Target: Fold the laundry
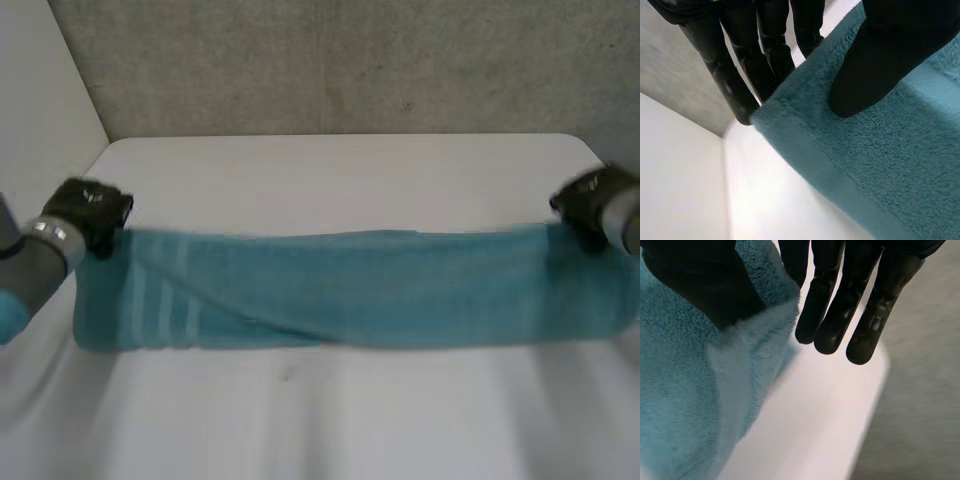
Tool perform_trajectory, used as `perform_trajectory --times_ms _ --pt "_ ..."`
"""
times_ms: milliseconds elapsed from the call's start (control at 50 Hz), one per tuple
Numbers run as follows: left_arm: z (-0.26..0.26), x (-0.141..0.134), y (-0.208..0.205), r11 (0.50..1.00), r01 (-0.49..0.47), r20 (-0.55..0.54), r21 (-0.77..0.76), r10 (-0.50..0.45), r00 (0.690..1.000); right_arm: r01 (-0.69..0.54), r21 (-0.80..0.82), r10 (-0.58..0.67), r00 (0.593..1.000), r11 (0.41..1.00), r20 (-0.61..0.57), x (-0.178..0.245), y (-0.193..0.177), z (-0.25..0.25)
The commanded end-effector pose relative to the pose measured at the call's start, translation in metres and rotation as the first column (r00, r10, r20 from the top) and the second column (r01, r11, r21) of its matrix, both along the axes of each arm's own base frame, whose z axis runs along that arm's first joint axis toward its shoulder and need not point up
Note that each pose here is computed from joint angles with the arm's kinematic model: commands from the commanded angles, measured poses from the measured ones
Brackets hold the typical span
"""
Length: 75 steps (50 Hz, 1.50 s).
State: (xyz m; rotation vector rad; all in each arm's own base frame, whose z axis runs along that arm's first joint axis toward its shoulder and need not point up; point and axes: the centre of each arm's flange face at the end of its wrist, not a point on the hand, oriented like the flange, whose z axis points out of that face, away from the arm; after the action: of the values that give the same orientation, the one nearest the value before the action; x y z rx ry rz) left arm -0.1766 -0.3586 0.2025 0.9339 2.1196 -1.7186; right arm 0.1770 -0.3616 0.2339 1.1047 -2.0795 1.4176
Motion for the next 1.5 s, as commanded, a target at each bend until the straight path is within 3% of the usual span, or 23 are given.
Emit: perform_trajectory --times_ms 20,40,60,100,120,140,180,240,280,420,520,580,640,660,700,820,900,1140,1200,1240,1280,1380,1500 --pt "0.137 -0.022 -0.048 0.847 -0.045 -0.108 -0.530 -0.015 0.994 0.082 -0.576 0.049 0.977 0.814 0.209 0.023 -0.055 0.130" --pt "0.158 -0.025 -0.046 0.799 -0.050 -0.130 -0.600 -0.035 0.991 0.126 -0.679 0.104 0.952 0.723 0.288 0.023 -0.058 0.159" --pt "0.192 -0.025 -0.040 0.695 -0.076 -0.177 -0.715 -0.075 0.981 0.149 -0.718 0.134 0.937 0.680 0.322 0.022 -0.058 0.170" --pt "0.221 -0.025 -0.033 0.588 -0.109 -0.223 -0.801 -0.125 0.967 0.193 -0.789 0.198 0.908 0.583 0.369 0.021 -0.050 0.198" --pt "0.232 -0.024 -0.030 0.541 -0.128 -0.242 -0.831 -0.145 0.959 0.230 -0.838 0.250 0.886 0.495 0.391 0.016 -0.036 0.226" --pt "0.250 -0.020 -0.023 0.461 -0.162 -0.274 -0.873 -0.186 0.944 0.244 -0.852 0.266 0.879 0.462 0.396 0.014 -0.027 0.237" --pt "0.256 -0.019 -0.019 0.437 -0.181 -0.293 -0.881 -0.205 0.934 0.250 -0.865 0.277 0.877 0.436 0.393 0.012 -0.016 0.246" --pt "0.248 -0.019 -0.020 0.472 -0.186 -0.312 -0.862 -0.205 0.928 0.229 -0.847 0.270 0.880 0.480 0.391 0.012 -0.013 0.231" --pt "0.225 -0.021 -0.023 0.557 -0.171 -0.324 -0.813 -0.189 0.927 0.203 -0.819 0.262 0.882 0.537 0.391 0.016 -0.016 0.211" --pt "0.168 -0.017 -0.030 0.711 -0.168 -0.392 -0.683 -0.162 0.905 0.114 -0.714 0.247 0.891 0.691 0.381 0.026 -0.019 0.148" --pt "0.099 -0.018 -0.031 0.832 -0.150 -0.417 -0.533 -0.105 0.903 0.038 -0.604 0.242 0.895 0.796 0.375 0.032 -0.017 0.094" --pt "0.068 -0.022 -0.030 0.876 -0.127 -0.406 -0.466 -0.084 0.910 0.015 -0.503 0.203 0.904 0.864 0.377 0.035 -0.023 0.048" --pt "0.028 -0.027 -0.029 0.918 -0.092 -0.392 -0.385 -0.073 0.917 0.011 -0.447 0.178 0.909 0.894 0.377 0.035 -0.025 0.024" --pt "0.019 -0.028 -0.028 0.926 -0.084 -0.388 -0.367 -0.070 0.919 0.006 -0.372 0.144 0.916 0.928 0.374 0.034 -0.026 -0.007" --pt "-0.011 -0.030 -0.025 0.953 -0.063 -0.375 -0.297 -0.056 0.925 0.006 -0.346 0.132 0.918 0.938 0.373 0.034 -0.026 -0.017" --pt "-0.055 -0.029 -0.014 0.983 -0.035 -0.324 -0.181 -0.026 0.946 0.007 -0.120 0.036 0.936 0.993 0.351 0.027 -0.013 -0.080" --pt "-0.064 -0.022 -0.003 0.989 -0.034 -0.268 -0.145 -0.006 0.964 0.004 -0.042 0.010 0.940 0.999 0.340 0.025 0.000 -0.087" --pt "-0.015 0.025 0.053 0.991 -0.119 -0.155 -0.065 0.108 0.982 -0.010 -0.059 0.023 0.974 0.998 0.225 -0.004 0.045 -0.027" --pt "-0.006 0.029 0.069 0.995 -0.103 -0.123 -0.016 0.101 0.987 -0.025 0.024 0.024 0.997 0.999 0.073 -0.023 0.069 -0.024" --pt "0.001 0.037 0.084 0.995 -0.089 -0.083 0.053 0.093 0.992 -0.029 0.053 0.027 0.999 0.998 0.039 -0.027 0.075 -0.025" --pt "0.004 0.043 0.093 0.991 -0.079 -0.055 0.105 0.085 0.995 -0.022 0.165 0.034 0.997 0.986 -0.069 -0.043 0.095 -0.027" --pt "0.014 0.051 0.116 0.974 -0.001 -0.002 0.226 0.001 1.000 -0.001 0.232 0.035 0.989 0.973 -0.141 -0.061 0.108 -0.025" --pt "0.017 0.044 0.110 0.980 0.081 -0.018 0.179 -0.079 0.997 0.017 0.125 0.001 0.991 0.992 -0.137 -0.065 0.091 -0.017"
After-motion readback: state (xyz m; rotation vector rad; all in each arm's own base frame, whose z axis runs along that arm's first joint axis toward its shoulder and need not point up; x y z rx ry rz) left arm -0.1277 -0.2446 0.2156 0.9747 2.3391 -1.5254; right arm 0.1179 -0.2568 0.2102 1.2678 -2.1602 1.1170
